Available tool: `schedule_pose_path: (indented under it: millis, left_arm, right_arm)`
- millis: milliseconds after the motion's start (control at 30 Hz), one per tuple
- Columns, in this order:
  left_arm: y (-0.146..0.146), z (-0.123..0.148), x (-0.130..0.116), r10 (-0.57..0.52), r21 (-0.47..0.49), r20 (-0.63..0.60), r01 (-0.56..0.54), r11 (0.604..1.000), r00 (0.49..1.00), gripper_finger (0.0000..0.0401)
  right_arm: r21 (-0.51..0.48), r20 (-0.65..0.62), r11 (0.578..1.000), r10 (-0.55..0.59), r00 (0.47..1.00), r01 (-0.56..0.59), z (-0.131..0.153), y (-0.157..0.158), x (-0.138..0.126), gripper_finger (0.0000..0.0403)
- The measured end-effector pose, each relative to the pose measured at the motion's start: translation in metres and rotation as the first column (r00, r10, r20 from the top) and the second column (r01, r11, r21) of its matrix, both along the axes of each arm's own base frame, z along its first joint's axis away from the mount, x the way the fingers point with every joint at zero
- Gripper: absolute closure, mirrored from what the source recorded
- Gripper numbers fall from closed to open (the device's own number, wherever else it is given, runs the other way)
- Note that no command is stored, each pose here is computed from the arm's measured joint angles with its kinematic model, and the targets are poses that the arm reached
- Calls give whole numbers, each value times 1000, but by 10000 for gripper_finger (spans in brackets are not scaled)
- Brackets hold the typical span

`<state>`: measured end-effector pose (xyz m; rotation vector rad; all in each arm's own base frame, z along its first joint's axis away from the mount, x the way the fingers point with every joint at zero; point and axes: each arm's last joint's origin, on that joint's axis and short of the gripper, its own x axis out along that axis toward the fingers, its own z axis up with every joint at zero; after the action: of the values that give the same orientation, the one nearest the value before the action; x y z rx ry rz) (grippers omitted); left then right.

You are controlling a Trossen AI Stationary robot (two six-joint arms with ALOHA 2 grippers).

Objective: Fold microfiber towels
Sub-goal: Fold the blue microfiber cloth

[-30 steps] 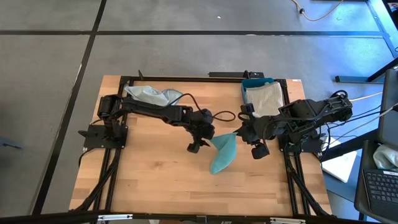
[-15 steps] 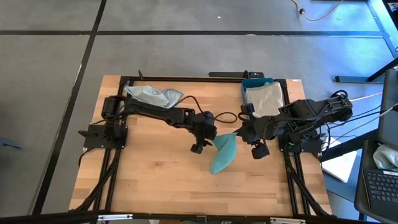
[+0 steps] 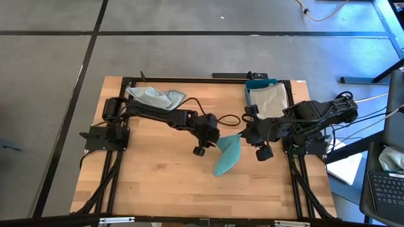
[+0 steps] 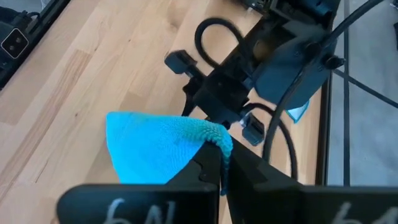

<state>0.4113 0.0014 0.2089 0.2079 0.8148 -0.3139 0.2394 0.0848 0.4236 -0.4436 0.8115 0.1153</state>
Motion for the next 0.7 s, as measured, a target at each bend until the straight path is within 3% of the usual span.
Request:
schedule_pose_path:
  millis: [400,600,700]
  left_arm:
    - [0,1,0,-7,-12,7,7,1000,1000,336]
    - [2,1,1,41,5,8,-41,999,999,390]
    - [3,1,0,76,12,1,-76,997,997,397]
  right_arm:
    - [7,-2,1000,-9,1000,9,0,0,0,392]
    - [9,-6,1000,-12,1000,12,0,0,0,392]
    - [7,-9,1000,-12,1000,12,-1,0,-1,392]
